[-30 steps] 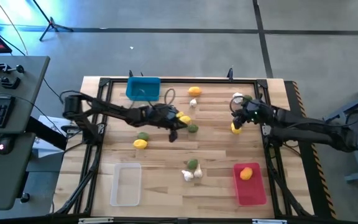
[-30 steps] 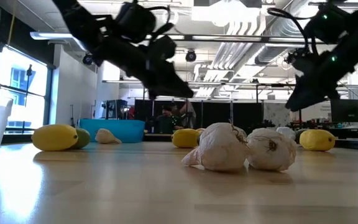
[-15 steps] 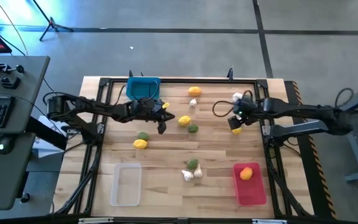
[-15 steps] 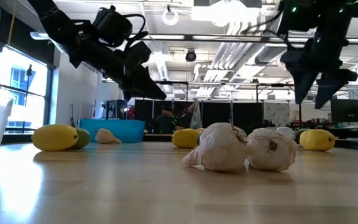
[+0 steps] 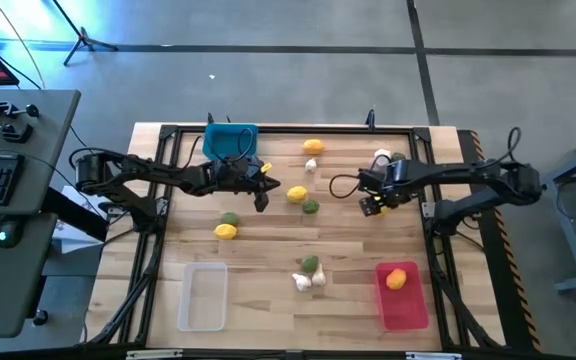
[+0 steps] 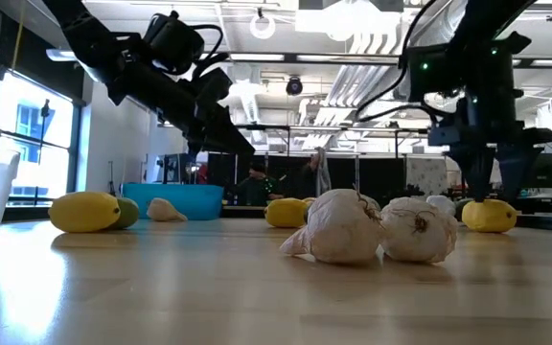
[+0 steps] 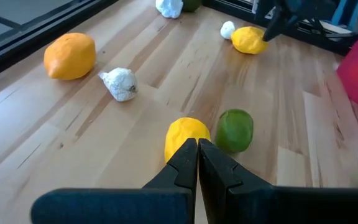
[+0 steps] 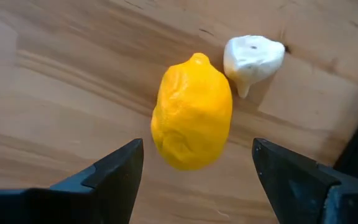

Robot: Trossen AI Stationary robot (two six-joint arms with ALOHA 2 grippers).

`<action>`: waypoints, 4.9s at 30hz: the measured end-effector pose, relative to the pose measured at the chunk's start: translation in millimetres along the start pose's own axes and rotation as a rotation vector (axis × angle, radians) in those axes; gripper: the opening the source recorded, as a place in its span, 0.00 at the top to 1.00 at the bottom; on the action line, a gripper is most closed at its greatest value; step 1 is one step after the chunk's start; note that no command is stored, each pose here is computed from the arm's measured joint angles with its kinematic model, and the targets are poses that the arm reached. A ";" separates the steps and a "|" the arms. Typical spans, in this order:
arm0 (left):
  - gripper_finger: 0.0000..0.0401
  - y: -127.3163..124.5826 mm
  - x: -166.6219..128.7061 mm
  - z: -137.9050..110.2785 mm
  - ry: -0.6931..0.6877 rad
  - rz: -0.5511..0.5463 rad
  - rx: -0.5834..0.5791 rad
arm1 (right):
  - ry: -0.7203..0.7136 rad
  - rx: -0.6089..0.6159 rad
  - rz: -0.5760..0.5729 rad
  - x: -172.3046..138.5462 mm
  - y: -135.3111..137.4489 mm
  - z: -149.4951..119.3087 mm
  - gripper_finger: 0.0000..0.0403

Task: Sort produce into baskets
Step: Put the lemon into the red bin

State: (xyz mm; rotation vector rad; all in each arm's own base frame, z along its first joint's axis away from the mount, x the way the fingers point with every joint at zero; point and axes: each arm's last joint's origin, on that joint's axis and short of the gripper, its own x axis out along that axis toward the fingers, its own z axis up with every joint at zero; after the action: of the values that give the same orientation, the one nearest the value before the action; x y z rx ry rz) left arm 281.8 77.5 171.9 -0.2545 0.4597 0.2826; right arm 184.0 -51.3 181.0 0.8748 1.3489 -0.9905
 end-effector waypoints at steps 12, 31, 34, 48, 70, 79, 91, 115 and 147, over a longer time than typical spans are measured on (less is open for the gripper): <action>1.00 0.4 0.0 -0.3 0.002 0.015 -0.012 | 0.004 -0.017 0.007 29.6 20.9 15.9 0.28; 1.00 -1.2 0.1 -0.5 0.012 -0.031 -0.021 | 0.131 -0.152 0.310 -61.2 39.3 1.9 0.59; 1.00 -1.7 0.1 -1.1 0.020 -0.052 -0.007 | 0.181 -0.148 0.444 -97.5 49.3 -22.3 0.58; 1.00 0.8 -0.1 -8.2 0.093 -0.045 0.085 | 0.415 0.145 0.251 -106.7 58.8 -160.8 0.60; 1.00 0.6 -0.2 -8.2 0.094 -0.051 0.078 | 0.467 0.216 0.174 -8.1 36.7 -203.2 0.57; 1.00 0.6 -0.2 -8.4 0.096 -0.052 0.102 | 0.473 0.153 0.195 -8.4 37.6 -203.7 0.37; 1.00 -8.9 -16.8 25.0 0.232 -0.140 0.194 | 0.411 -0.084 0.253 -52.8 44.5 -200.4 0.56; 0.90 -61.4 -158.3 -6.4 0.735 -0.180 0.151 | -0.105 -0.443 0.394 -73.5 34.6 -58.5 0.99; 0.40 -63.2 -89.2 -76.3 0.813 -0.007 0.245 | -0.156 -0.489 0.412 -73.3 30.3 -35.7 1.00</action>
State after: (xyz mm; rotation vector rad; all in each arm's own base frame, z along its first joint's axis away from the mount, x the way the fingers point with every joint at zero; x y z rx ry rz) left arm 195.2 -23.1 158.7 -0.1210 1.2870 0.1018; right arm 201.7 -2.5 250.8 0.6473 1.1445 -0.3749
